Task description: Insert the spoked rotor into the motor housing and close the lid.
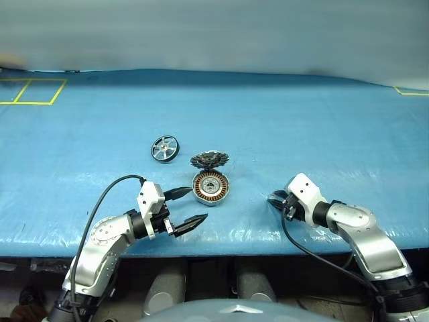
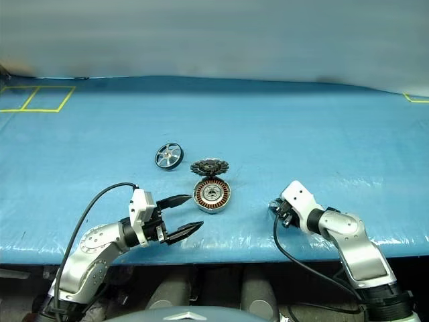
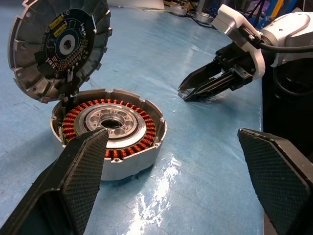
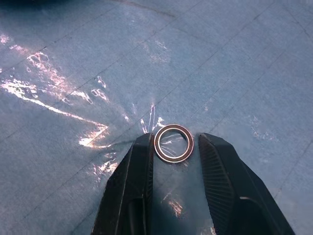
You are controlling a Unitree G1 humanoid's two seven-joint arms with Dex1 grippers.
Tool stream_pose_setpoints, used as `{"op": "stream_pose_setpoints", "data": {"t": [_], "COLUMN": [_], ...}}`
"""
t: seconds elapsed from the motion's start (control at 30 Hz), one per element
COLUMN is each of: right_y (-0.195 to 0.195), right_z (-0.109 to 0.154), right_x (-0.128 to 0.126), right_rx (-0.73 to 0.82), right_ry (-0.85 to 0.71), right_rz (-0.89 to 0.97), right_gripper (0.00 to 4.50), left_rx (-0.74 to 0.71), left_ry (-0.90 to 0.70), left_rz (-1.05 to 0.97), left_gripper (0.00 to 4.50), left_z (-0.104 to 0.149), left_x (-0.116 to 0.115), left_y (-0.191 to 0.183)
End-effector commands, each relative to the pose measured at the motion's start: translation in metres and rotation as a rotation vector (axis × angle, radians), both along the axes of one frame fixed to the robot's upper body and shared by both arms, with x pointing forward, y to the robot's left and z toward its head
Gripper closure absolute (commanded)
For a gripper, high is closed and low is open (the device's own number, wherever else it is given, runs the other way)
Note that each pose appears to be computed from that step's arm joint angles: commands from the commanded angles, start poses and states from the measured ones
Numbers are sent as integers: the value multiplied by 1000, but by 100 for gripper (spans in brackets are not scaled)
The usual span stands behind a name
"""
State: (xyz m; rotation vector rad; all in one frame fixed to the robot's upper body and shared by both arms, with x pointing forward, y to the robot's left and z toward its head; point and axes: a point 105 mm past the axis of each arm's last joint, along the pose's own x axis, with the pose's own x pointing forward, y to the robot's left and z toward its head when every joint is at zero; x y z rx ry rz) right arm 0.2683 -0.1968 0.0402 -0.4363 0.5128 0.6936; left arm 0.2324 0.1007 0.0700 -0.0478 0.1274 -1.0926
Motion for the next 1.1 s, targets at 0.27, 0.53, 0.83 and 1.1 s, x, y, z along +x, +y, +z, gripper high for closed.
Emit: {"op": "stream_pose_setpoints", "data": {"t": [0.27, 0.53, 0.83, 1.1], "right_y": [26, 88, 133, 146], "right_z": [20, 66, 66, 48], "right_x": [2, 1, 0, 20], "right_rx": [95, 225, 262, 257], "right_ry": [-55, -188, -165, -137], "right_rz": [83, 343, 548, 550], "right_gripper": [380, 380, 380, 380], "left_rx": [6, 11, -7, -28], "left_ry": [-36, -46, -92, -105], "left_rz": [-4, 24, 126, 148], "left_gripper": [0, 0, 0, 0], "left_z": [8, 9, 13, 13], "left_x": [0, 3, 12, 10], "left_y": [-1, 2, 8, 11]}}
